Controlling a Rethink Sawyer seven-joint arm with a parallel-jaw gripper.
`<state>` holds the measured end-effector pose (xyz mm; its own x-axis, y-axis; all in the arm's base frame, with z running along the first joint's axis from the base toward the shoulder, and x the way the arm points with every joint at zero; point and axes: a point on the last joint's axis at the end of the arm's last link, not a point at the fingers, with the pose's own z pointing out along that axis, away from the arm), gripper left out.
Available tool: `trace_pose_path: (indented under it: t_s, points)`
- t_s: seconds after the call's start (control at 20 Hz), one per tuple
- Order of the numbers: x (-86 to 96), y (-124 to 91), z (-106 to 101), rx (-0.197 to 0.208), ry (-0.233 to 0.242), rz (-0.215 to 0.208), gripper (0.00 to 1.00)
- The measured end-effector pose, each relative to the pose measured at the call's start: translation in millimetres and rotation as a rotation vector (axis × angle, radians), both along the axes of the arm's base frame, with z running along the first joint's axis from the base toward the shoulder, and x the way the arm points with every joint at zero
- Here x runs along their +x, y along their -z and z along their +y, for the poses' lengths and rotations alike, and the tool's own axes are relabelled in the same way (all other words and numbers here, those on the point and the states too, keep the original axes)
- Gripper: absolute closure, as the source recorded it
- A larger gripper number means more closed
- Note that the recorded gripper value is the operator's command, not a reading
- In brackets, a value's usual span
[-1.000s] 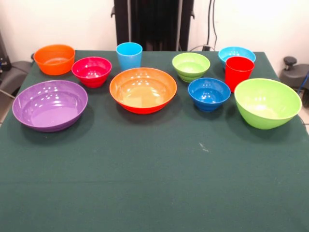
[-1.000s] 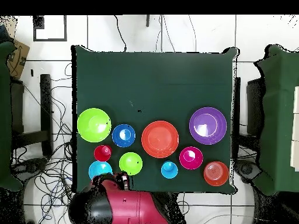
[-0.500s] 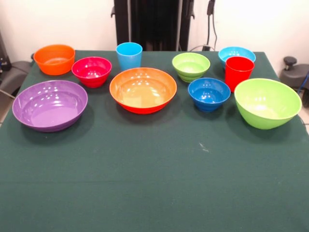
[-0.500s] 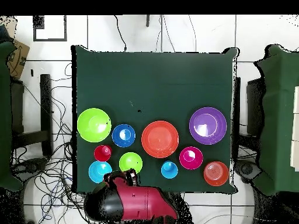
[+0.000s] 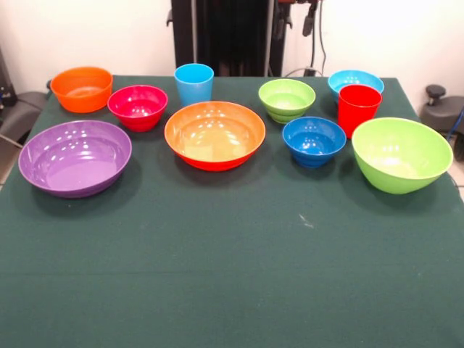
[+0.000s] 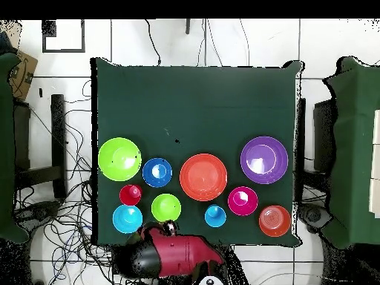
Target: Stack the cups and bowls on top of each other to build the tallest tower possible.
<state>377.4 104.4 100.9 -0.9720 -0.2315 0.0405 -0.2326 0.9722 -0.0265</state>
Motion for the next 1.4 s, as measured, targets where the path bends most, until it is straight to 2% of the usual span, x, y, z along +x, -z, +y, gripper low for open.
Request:
trace_pose_path:
  t_s: [0.2, 0.45, 0.8, 1.0, 1.4]
  points:
    - [-5.8, 6.3, -3.7, -0.007, -0.039, 0.013, 0.00]
    - [0.6, 6.9, -8.0, -0.016, -0.077, -0.006, 0.00]
    - [21.2, 6.0, -15.1, -0.031, -0.105, -0.050, 0.00]
    - [36.3, 5.4, -19.6, -0.045, -0.139, -0.084, 0.00]
    - [53.7, 12.4, -23.2, -0.065, -0.208, -0.114, 0.00]
